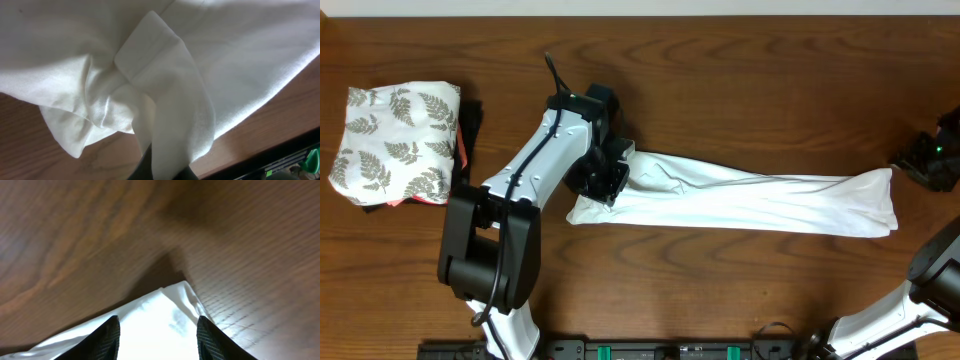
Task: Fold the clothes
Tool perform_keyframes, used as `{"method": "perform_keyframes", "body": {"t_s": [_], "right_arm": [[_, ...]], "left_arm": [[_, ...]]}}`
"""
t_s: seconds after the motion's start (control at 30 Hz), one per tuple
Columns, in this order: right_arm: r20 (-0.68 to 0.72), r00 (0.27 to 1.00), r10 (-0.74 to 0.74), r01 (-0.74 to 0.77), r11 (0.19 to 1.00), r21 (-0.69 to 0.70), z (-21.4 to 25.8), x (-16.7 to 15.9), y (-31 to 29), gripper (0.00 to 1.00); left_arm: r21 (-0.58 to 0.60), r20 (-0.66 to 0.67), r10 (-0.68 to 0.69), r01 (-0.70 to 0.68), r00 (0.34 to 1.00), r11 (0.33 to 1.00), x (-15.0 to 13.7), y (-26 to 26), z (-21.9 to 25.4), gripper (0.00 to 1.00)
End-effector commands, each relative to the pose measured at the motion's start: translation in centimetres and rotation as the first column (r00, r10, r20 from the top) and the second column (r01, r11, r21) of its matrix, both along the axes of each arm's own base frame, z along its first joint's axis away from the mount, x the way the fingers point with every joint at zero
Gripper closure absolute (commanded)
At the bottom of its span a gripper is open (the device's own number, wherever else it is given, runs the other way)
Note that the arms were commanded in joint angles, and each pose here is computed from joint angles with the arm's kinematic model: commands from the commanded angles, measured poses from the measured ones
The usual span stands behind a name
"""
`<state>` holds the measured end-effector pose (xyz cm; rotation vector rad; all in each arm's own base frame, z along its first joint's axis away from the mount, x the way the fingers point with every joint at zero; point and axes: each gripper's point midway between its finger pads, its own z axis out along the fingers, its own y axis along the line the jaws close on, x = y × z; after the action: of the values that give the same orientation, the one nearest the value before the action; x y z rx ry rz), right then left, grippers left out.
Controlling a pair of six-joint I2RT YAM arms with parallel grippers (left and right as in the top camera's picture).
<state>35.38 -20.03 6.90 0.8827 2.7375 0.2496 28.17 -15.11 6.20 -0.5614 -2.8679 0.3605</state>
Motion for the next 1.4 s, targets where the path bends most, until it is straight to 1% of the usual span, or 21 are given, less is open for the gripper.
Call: {"method": "perform_keyframes", "body": {"t_s": [0.0, 0.1, 0.27, 0.43, 0.53, 0.6, 0.7, 0.77, 0.9, 0.93, 1.07, 1.17, 1.23, 1.3, 1.37], "right_arm": [[0.05, 0.997, 0.052, -0.055, 0.997, 0.059, 0.1, 0.9, 1.4, 0.51], [0.041, 0.998, 0.056, -0.06, 0.994, 0.091, -1.0, 1.1, 1.8, 0.5], [-0.015, 0.998, 0.056, -0.054, 0.989, 0.141, -3.9, 0.7, 2.1, 0.5], [-0.025, 0.997, 0.07, -0.065, 0.983, 0.174, -5.6, 0.8, 2.4, 0.53], [-0.002, 0.997, 0.079, -0.077, 0.978, 0.194, -5.7, 1.2, 2.8, 0.6], [0.001, 0.997, 0.082, -0.08, 0.978, 0.191, -5.6, 1.3, 2.7, 0.71], [0.005, 0.996, 0.091, -0.09, 0.978, 0.187, -5.6, 1.3, 2.6, 0.8], [0.011, 0.996, 0.089, -0.089, 0.979, 0.181, -5.4, 1.5, 2.4, 0.83], [0.052, 0.995, 0.085, -0.092, 0.985, 0.148, -3.5, 2.1, 1.8, 0.84], [0.071, 0.993, 0.095, -0.104, 0.986, 0.132, -2.7, 2.3, 1.7, 0.88], [0.109, 0.983, 0.145, -0.158, 0.98, 0.119, -0.5, 2.1, 2.3, 0.91], [0.127, 0.968, 0.217, -0.235, 0.961, 0.148, 1.0, 1.0, 3.8, 0.9], [0.09, 0.97, 0.228, -0.241, 0.952, 0.188, 1.5, -0.4, 4.8, 0.88], [0.01, 0.974, 0.225, -0.221, 0.946, 0.237, 1.4, -2.4, 5.7, 0.85], [-0.124, 0.973, 0.194, -0.16, 0.957, 0.242, 0.8, -4.8, 5.7, 0.88]], "left_arm": [[0.015, -0.008, 0.012, -0.012, 1.0, 1.0, -0.1, 0.3, -0.2, 0.94], [0.015, -0.009, 0.012, -0.012, 1.0, 1.0, -0.1, 0.3, -0.2, 0.94], [0.015, -0.009, 0.012, -0.012, 1.0, 1.0, -0.1, 0.4, -0.1, 0.94], [0.014, -0.009, 0.012, -0.012, 1.0, 1.0, -0.1, 0.3, -0.1, 0.94], [0.015, -0.009, 0.013, -0.012, 1.0, 1.0, -0.1, 0.3, -0.1, 0.94], [0.015, -0.009, 0.012, -0.012, 1.0, 1.0, -0.1, 0.3, -0.1, 0.94], [0.015, -0.009, 0.012, -0.012, 1.0, 1.0, -0.1, 0.3, -0.1, 0.94], [0.015, -0.009, 0.012, -0.012, 1.0, 1.0, -0.1, 0.3, -0.1, 0.94], [0.015, -0.009, 0.012, -0.012, 1.0, 1.0, -0.1, 0.3, -0.1, 0.94], [0.014, -0.008, 0.012, -0.012, 1.0, 1.0, -0.1, 0.3, -0.2, 0.94], [0.013, -0.003, 0.012, -0.012, 1.0, 1.0, 0.0, 0.3, -0.2, 0.94], [0.01, 0.004, 0.015, -0.015, 1.0, 1.0, 0.2, 0.2, -0.2, 0.94], [0.01, 0.005, 0.015, -0.015, 1.0, 1.0, 0.2, 0.2, -0.2, 0.94], [0.01, 0.004, 0.015, -0.015, 1.0, 1.0, 0.2, 0.2, -0.2, 0.94], [0.01, 0.004, 0.015, -0.015, 1.0, 1.0, 0.2, 0.2, -0.2, 0.94]]}}
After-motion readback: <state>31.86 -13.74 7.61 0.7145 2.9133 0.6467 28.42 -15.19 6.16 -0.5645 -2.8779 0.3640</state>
